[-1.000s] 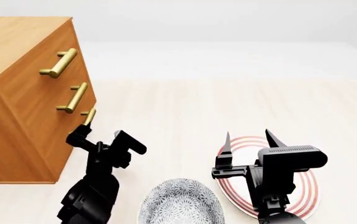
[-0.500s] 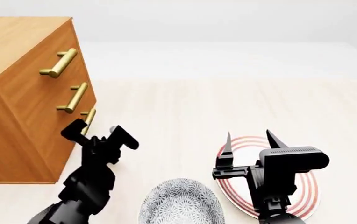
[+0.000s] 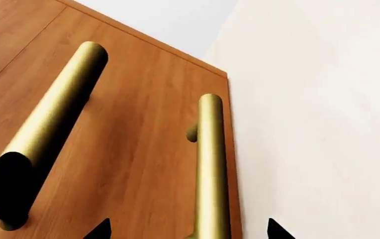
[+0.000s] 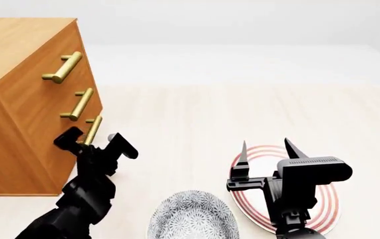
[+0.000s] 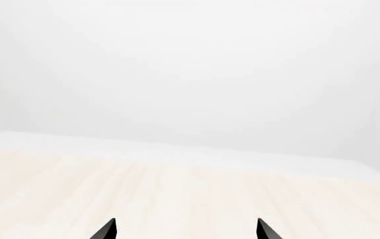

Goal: Open the bottom drawer of the cabinet.

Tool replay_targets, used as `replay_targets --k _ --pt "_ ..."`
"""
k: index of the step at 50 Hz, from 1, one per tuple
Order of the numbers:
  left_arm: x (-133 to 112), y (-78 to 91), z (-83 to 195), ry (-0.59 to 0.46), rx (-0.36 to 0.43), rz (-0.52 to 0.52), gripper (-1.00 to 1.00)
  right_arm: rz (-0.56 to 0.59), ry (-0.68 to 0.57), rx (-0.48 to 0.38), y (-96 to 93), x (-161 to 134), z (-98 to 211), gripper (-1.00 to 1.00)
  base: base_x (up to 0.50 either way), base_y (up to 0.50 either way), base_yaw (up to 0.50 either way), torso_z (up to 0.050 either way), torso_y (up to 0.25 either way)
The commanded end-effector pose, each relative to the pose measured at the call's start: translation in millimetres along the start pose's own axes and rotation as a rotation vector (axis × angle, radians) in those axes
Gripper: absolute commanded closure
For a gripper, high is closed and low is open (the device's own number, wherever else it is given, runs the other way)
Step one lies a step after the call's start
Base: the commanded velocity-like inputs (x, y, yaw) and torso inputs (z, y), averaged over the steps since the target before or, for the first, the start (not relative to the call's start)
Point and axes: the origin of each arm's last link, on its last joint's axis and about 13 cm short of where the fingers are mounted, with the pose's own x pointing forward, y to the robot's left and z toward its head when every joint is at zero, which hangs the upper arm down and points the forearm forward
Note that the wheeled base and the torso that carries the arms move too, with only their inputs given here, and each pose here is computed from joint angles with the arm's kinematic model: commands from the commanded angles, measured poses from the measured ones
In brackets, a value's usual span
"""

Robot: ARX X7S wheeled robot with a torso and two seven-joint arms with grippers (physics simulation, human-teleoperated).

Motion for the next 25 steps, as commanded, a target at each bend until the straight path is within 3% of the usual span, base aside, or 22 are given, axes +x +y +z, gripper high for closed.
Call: replay_targets --k 1,6,7,25 --pt "1.3 4.3 -9.0 0.06 0.02 -0.001 -1.0 -0.002 0.0 0.001 -0.1 -0.5 -0.6 -1.0 0.0 0.0 0.0 0.0 0.0" --pt "1.3 4.0 -9.2 0.055 0.026 -0.001 -1.0 -0.001 -0.001 0.003 0.1 -0.5 -1.0 -1.0 0.0 0.0 0.0 0.0 0.0" --pt "1.2 3.8 -9.2 0.052 0.028 0.0 1.0 -0.001 -0.001 0.003 0.1 -0.6 -1.0 -1.0 0.0 0.0 0.0 0.0 0.0" --pt "1.1 3.3 -9.6 0.044 0.038 -0.001 1.0 -0.002 -0.003 0.002 -0.1 -1.1 -0.2 -1.0 0.0 0.0 0.0 0.0 0.001"
